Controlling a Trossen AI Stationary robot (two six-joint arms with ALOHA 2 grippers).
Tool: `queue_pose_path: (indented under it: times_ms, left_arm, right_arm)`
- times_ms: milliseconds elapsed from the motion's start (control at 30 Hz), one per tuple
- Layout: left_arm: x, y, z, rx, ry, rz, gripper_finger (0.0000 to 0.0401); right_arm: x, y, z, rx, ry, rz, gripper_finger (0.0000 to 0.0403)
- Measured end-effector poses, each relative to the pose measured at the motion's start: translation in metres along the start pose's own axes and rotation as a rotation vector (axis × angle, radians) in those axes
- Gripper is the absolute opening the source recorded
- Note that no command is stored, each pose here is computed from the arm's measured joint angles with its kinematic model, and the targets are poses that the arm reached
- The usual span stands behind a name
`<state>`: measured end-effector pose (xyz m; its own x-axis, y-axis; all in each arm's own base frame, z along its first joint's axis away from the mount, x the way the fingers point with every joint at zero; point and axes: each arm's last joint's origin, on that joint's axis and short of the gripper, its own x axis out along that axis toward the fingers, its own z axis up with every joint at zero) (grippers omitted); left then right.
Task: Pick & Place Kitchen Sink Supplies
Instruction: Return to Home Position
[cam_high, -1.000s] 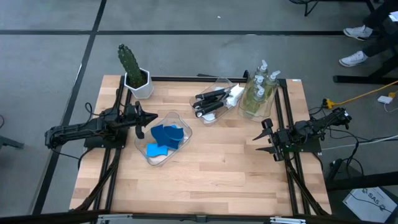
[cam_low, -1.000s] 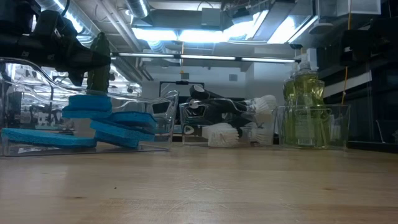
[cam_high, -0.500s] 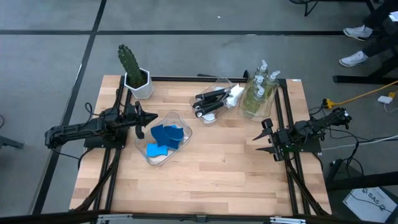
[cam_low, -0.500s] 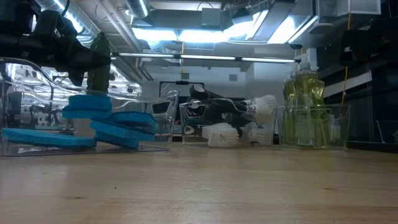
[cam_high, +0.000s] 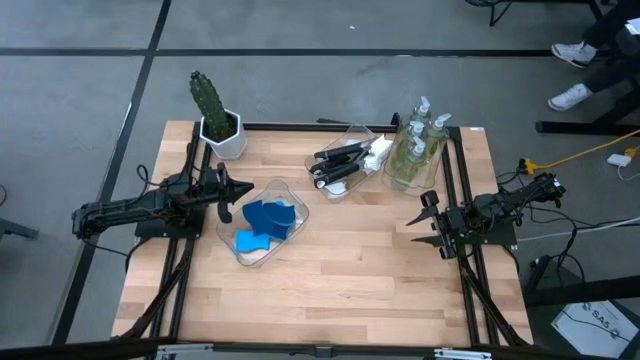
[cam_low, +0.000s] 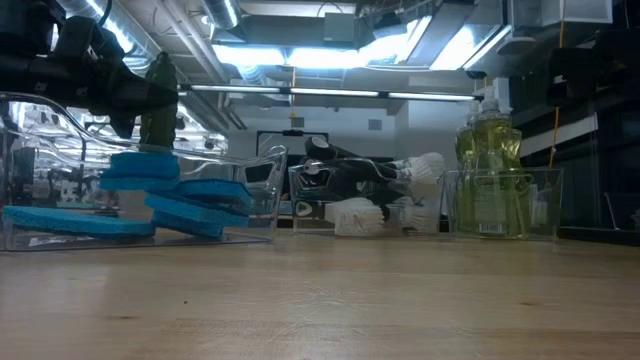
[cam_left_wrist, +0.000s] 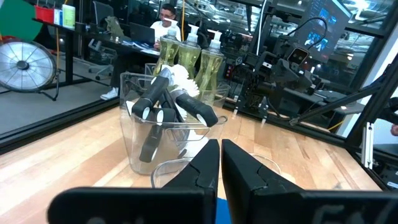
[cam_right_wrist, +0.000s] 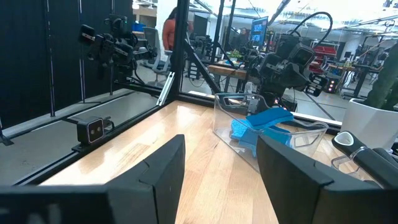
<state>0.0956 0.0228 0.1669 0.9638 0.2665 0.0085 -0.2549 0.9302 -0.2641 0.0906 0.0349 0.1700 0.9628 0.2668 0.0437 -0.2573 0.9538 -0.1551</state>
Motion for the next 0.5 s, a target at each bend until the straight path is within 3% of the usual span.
queue_pose_path:
  times_ms: [500]
  left_arm:
    - [0.0, 0.0, 0.0, 0.0, 0.0, 0.0, 0.0013]
  right_arm:
    - [0.0, 0.0, 0.0001, 0.0, 0.0, 0.0, 0.0196]
